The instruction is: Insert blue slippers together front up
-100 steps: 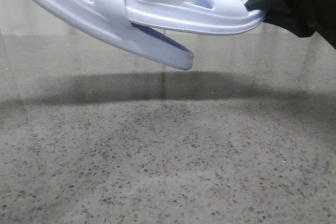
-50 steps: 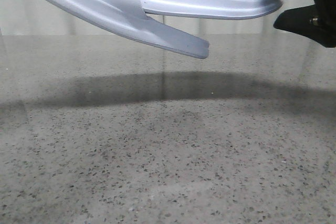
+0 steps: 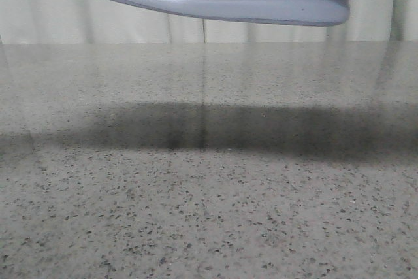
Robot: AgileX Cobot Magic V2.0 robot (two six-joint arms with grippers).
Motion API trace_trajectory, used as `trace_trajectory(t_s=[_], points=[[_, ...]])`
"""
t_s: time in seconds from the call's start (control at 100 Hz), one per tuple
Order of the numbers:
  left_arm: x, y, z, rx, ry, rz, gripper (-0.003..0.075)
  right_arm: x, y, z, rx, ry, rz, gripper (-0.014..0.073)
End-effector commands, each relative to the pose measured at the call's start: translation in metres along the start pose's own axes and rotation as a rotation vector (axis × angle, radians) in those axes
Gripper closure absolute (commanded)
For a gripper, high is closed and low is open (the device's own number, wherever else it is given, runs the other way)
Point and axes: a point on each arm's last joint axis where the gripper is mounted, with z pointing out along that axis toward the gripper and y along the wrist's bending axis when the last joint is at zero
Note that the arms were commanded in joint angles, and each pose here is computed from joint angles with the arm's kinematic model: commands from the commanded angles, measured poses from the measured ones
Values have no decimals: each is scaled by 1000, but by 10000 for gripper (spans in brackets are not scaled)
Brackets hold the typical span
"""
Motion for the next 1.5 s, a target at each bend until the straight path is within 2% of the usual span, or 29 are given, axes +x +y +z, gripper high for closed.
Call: trace_trajectory(t_s=[0.0, 0.16, 0.44, 1.12, 1.49], points=[[-2, -19, -1, 120, -11, -28, 704, -31, 12, -16, -63, -178, -70, 117], [-6, -16, -1, 87, -51, -29, 704, -43, 18, -36, -90, -253, -71, 117], [-13, -9, 0, 20, -126, -37, 704, -47, 20, -45, -100, -270, -71, 117], [-31, 40, 25, -126, -93, -139, 704, -46, 19, -45, -92, -253, -71, 117], [-32, 45, 26, -140, -91, -136, 702, -46, 19, -45, -92, -253, -71, 117]])
